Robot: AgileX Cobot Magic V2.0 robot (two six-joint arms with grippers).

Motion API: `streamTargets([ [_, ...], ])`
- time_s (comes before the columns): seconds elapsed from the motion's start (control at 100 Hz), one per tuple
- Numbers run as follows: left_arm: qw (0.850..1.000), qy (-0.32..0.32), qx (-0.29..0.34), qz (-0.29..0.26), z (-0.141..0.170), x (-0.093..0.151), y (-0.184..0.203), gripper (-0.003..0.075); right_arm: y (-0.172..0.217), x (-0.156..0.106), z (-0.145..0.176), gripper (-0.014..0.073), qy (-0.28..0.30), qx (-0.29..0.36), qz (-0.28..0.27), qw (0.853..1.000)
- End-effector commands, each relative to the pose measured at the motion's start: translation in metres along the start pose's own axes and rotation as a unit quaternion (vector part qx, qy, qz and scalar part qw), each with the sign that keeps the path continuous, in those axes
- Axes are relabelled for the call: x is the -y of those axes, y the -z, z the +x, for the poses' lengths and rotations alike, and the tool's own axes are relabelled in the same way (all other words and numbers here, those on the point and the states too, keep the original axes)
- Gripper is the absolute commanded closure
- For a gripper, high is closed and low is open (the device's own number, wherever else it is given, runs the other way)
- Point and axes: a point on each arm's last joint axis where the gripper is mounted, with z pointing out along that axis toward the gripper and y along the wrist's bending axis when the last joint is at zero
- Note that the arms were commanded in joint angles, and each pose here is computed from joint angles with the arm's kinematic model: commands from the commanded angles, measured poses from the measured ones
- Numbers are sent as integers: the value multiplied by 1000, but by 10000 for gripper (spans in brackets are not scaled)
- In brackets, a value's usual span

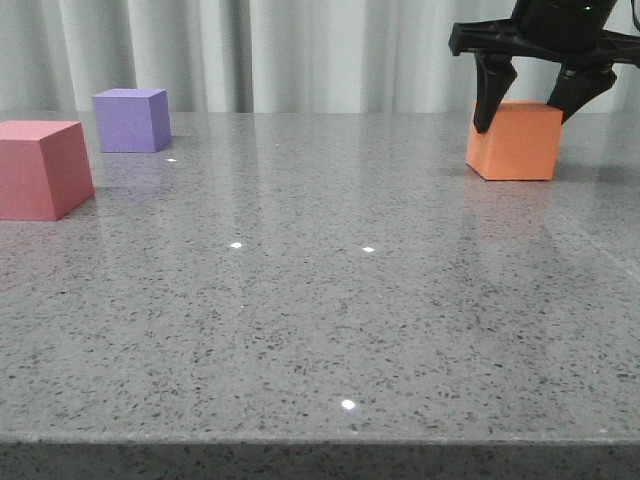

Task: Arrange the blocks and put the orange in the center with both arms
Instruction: 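Lower the right gripper over the orange cube and close on it, then carry the orange cube with the right gripper toward the table center and release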

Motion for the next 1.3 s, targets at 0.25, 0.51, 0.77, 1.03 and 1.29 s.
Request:
streamTargets([
  [0.25, 999, 8, 35, 6, 6, 1, 2, 741, 50, -31, -7, 284, -39, 63, -42, 996],
  [0.51, 999, 8, 35, 6, 6, 1, 2, 741, 58, -100, 4, 284, -34, 96, -54, 993],
  [0.77, 999, 8, 35, 6, 6, 1, 2, 741, 60, -147, -13, 284, -22, 99, -60, 993],
  [1.03, 999, 8, 35, 6, 6, 1, 2, 741, 45, -182, -20, 284, -7, 84, -65, 994],
  [1.29, 999, 8, 35, 6, 6, 1, 2, 741, 27, -197, -16, 284, -19, 72, -68, 995],
])
